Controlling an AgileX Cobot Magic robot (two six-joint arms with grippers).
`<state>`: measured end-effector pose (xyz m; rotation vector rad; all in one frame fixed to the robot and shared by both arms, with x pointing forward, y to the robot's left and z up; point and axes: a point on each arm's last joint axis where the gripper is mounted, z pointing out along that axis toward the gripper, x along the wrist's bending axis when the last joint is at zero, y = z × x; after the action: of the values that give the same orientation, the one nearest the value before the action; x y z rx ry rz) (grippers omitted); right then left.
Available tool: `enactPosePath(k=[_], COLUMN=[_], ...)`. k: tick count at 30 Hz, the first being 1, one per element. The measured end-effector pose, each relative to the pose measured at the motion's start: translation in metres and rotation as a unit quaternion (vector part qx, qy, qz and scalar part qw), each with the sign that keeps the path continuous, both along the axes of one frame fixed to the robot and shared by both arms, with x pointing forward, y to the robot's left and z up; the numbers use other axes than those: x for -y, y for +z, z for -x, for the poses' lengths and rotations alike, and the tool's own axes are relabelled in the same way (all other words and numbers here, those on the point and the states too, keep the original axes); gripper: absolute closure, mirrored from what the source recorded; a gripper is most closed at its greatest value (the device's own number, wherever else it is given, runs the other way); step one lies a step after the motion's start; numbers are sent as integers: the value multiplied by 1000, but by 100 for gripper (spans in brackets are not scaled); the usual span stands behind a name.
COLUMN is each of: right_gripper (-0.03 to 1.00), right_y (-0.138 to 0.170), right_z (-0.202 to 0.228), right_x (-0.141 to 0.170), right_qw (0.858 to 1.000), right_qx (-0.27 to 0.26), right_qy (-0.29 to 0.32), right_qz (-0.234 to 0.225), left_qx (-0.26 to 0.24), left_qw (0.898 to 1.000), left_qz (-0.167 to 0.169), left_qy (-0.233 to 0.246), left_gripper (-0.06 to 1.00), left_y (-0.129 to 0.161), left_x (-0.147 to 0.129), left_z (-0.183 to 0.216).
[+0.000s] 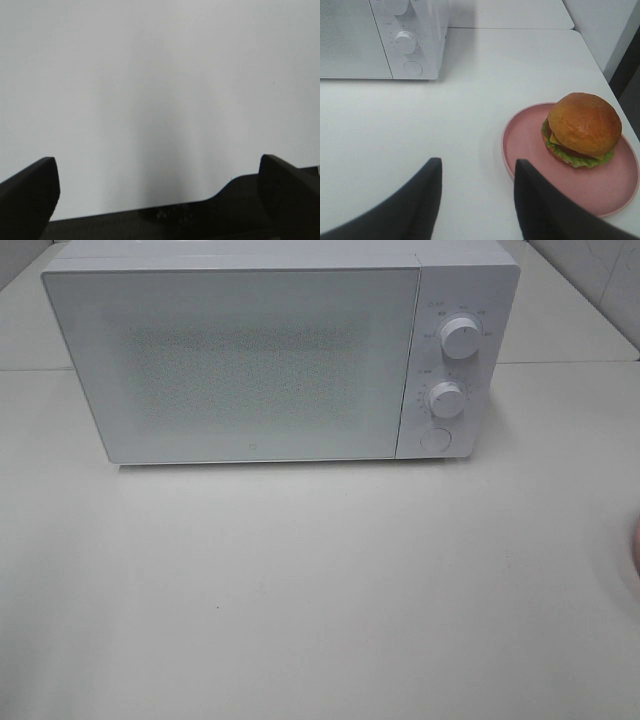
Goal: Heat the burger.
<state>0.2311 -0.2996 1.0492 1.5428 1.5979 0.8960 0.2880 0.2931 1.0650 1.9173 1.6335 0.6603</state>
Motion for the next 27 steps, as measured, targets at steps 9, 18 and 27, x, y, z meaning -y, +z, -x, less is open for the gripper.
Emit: enactPosePath(k=[9, 18, 27], right_gripper=[52, 52, 52], right_y=[0, 0, 0], right_z=[0, 0, 0], right_x=[0, 0, 0], right_qw=[1000, 1000, 1000], right_qx=[0, 0, 0], right_qy=[0, 0, 0], right_qz=[0, 0, 0], left_qx=[125, 185, 185], left_qw=[992, 981, 980], left_qz=[5, 4, 4], left_qy=[17, 53, 70], left_gripper=[-5, -5, -5], left_y=[-9, -11, -11], left_x=[2, -2, -4], left_z=[39, 55, 55])
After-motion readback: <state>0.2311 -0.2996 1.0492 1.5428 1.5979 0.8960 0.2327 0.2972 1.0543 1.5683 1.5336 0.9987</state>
